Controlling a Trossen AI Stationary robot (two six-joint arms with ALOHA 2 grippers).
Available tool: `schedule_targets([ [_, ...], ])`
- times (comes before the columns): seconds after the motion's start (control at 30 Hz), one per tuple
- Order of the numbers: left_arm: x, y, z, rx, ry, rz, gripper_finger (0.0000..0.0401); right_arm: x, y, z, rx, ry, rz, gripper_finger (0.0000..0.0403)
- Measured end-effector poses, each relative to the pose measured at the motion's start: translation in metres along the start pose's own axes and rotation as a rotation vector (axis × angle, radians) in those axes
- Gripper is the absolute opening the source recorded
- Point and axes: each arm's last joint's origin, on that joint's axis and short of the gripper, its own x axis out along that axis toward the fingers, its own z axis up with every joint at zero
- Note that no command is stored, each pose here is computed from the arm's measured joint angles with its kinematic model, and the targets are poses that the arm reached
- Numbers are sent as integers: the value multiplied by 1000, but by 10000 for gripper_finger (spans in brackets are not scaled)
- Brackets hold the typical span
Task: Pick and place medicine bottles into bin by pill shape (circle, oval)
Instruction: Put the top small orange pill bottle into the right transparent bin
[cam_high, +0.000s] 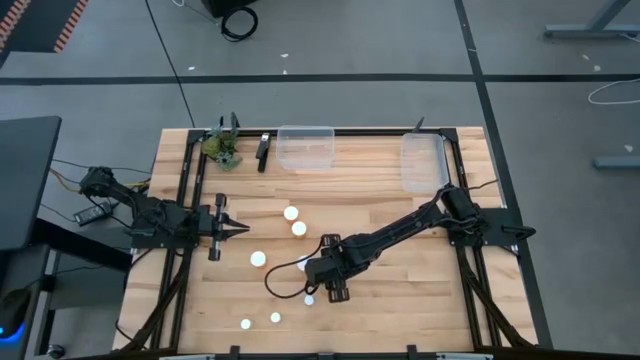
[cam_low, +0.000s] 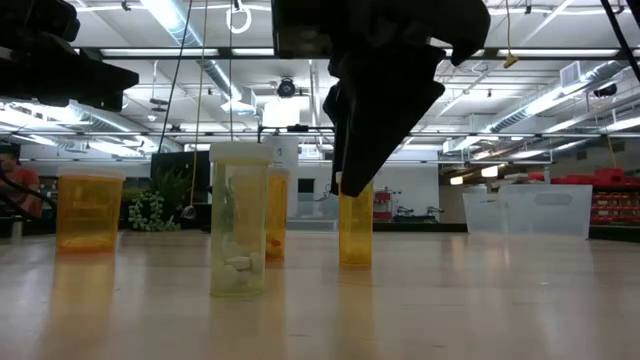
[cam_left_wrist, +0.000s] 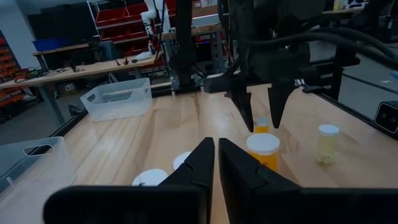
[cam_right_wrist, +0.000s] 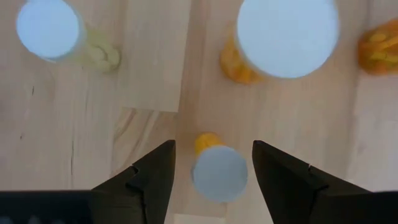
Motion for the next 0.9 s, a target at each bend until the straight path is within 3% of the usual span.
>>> schedule_targets([
  [0.27, 0, 0, 0, 0, 0, 0, 35, 17, -9, -13, 39, 51, 2, 220],
  [0.73, 0, 0, 0, 0, 0, 0, 28, 17, -10, -7, 61, 6, 26, 219],
  [0.9, 0, 0, 0, 0, 0, 0, 33, 17, -13, -7, 75, 7, 24, 203],
])
